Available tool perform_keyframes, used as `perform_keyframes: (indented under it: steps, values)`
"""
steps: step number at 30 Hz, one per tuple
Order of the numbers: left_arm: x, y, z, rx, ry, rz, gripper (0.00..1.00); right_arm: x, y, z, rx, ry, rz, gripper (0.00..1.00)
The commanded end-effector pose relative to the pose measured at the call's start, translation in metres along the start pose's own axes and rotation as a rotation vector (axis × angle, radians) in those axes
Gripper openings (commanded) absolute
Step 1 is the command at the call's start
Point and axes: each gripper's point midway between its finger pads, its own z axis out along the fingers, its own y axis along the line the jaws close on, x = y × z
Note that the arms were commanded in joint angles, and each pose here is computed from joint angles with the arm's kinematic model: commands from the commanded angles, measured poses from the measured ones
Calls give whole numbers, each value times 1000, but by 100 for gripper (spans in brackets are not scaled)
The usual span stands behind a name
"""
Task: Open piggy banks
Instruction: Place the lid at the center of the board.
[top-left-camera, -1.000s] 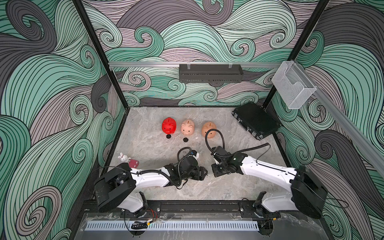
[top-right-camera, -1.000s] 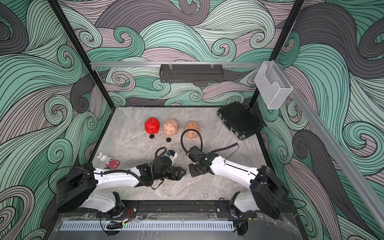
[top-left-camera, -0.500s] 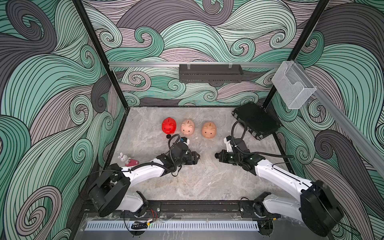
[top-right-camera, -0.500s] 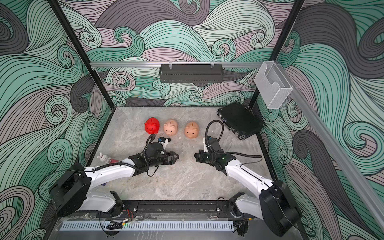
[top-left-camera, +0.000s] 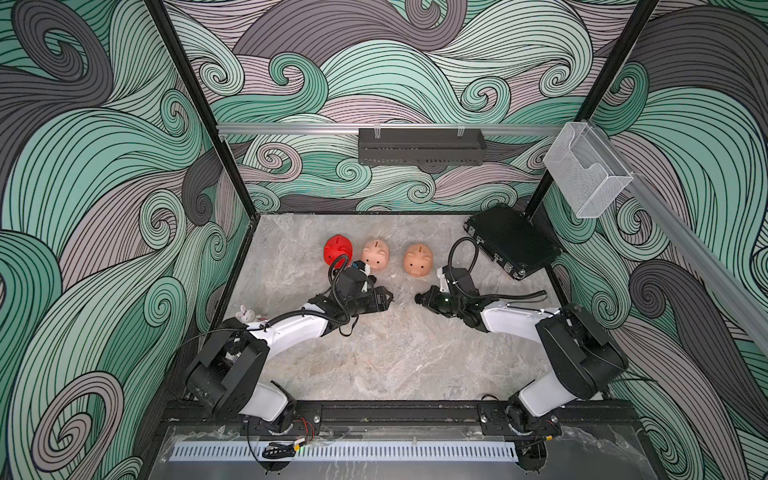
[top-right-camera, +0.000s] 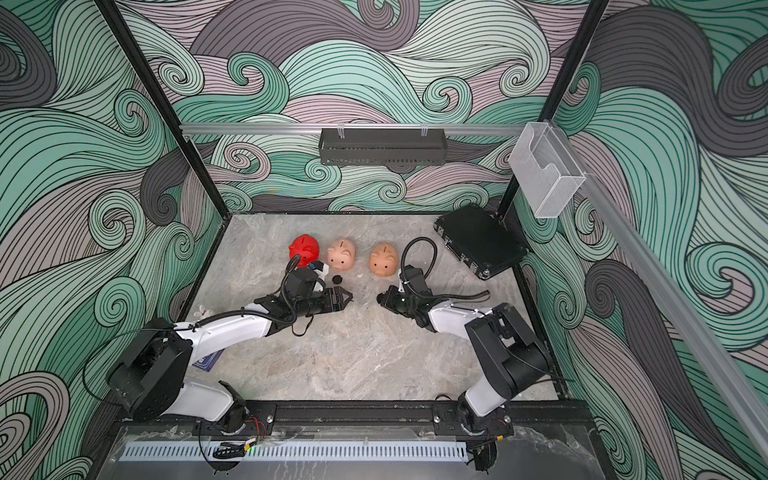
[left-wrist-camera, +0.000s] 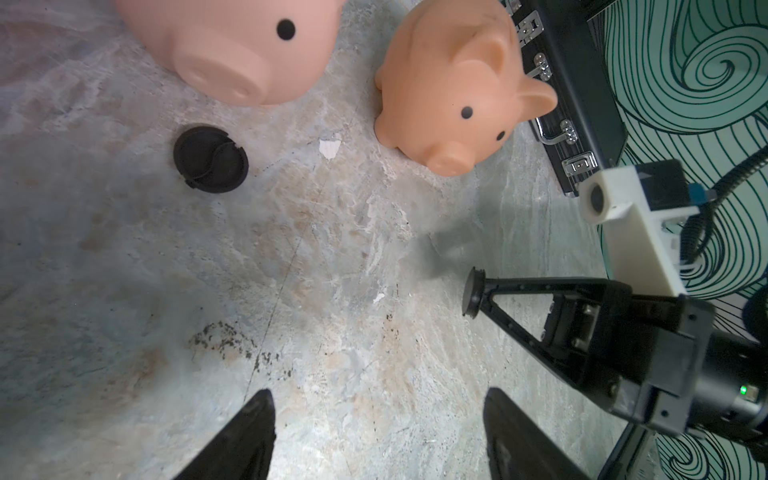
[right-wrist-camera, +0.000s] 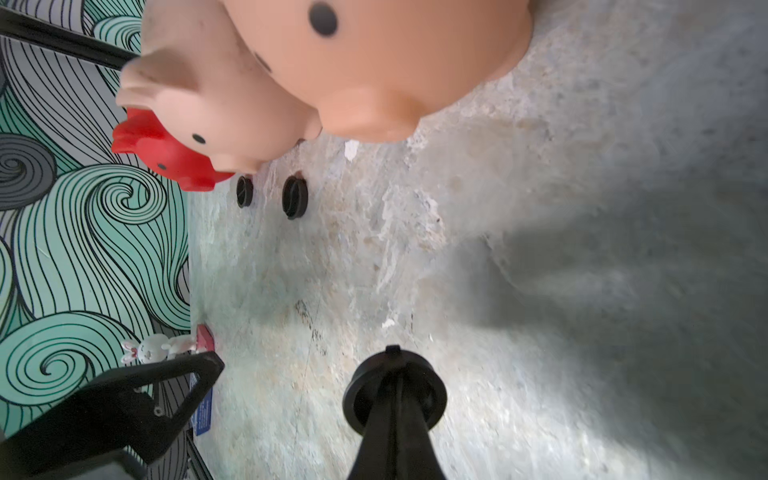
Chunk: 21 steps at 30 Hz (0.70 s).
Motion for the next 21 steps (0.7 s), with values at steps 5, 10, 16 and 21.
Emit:
perform_keyframes:
  steps: [5,10,16,21]
  values:
    - [-12,-11,0,35,-5,17,78,-45,9,5,-11,-111,4,0]
    - [-11,-9,0,31,-1,15,77,-58,4,11,5,-113,8,0]
    - [-13,-8,-2,29,-6,17,77,-72,-4,16,32,-123,15,0]
    - [-13,-7,-3,27,-4,17,78,-81,-10,19,47,-129,18,0]
